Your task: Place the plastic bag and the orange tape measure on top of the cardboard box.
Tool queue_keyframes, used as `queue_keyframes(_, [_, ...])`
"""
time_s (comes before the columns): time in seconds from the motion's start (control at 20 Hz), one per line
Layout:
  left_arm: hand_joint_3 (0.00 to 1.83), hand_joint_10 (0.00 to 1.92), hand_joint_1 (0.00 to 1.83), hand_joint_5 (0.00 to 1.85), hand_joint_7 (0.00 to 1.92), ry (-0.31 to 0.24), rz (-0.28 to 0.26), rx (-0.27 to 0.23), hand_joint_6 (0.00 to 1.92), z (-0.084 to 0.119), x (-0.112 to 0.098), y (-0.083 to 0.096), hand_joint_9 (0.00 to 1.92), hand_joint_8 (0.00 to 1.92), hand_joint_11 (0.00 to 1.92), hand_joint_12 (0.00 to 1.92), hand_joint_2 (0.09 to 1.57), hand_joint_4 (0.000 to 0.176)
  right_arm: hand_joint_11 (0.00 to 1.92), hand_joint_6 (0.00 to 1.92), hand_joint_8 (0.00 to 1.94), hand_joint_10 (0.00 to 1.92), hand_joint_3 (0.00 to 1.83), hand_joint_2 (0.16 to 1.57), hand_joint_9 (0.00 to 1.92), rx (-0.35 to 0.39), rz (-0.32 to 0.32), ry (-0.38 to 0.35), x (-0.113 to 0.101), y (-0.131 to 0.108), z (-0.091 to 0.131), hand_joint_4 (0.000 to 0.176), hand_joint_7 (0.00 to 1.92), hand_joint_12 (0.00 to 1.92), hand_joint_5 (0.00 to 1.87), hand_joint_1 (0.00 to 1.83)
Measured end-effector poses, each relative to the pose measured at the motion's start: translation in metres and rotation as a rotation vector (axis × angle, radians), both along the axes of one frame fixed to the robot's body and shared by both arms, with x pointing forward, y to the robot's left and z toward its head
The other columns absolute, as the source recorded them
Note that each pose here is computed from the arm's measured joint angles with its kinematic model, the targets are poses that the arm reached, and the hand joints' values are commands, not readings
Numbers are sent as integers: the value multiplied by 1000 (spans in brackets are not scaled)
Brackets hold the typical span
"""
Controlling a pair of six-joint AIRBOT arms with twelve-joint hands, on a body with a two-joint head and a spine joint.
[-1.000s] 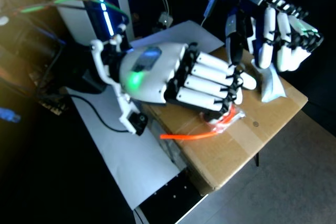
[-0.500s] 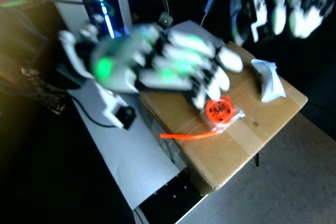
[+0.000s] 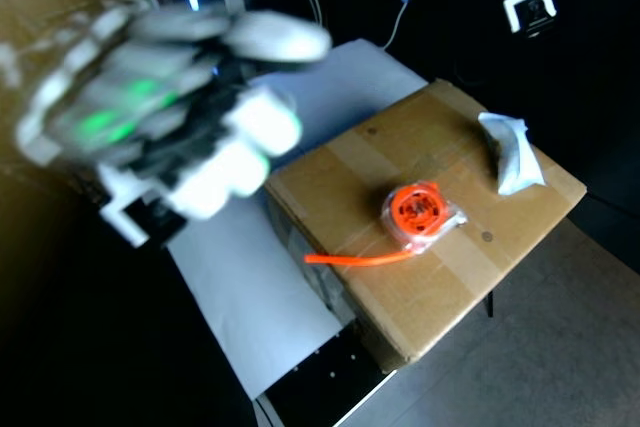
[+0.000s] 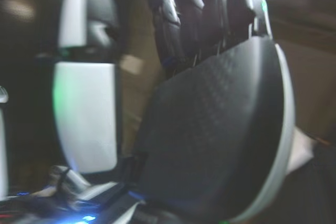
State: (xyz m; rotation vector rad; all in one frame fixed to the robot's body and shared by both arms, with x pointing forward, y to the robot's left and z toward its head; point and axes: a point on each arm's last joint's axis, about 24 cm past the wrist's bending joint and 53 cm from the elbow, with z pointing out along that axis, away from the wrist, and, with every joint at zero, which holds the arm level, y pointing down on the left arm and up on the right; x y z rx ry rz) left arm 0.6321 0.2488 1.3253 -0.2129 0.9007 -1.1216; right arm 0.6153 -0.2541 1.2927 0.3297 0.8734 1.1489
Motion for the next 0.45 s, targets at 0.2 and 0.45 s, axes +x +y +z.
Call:
queue_keyframes(0.2, [14, 931, 816, 342, 299, -81, 13, -18, 112, 9, -32, 14, 197, 96, 131, 1691, 1278, 0, 88, 543, 6, 339, 0, 1176, 389, 23, 3, -30, -7, -2, 8, 49, 406, 1208, 199, 550])
queue_keyframes(0.45, [0, 203, 560, 101, 221, -170, 45, 62, 394, 28, -51, 1, 235, 40, 0, 1007, 1119, 25, 0, 409, 0, 39, 3, 1190, 328, -57, 56, -74, -22, 9, 28, 23, 260, 1121, 139, 542])
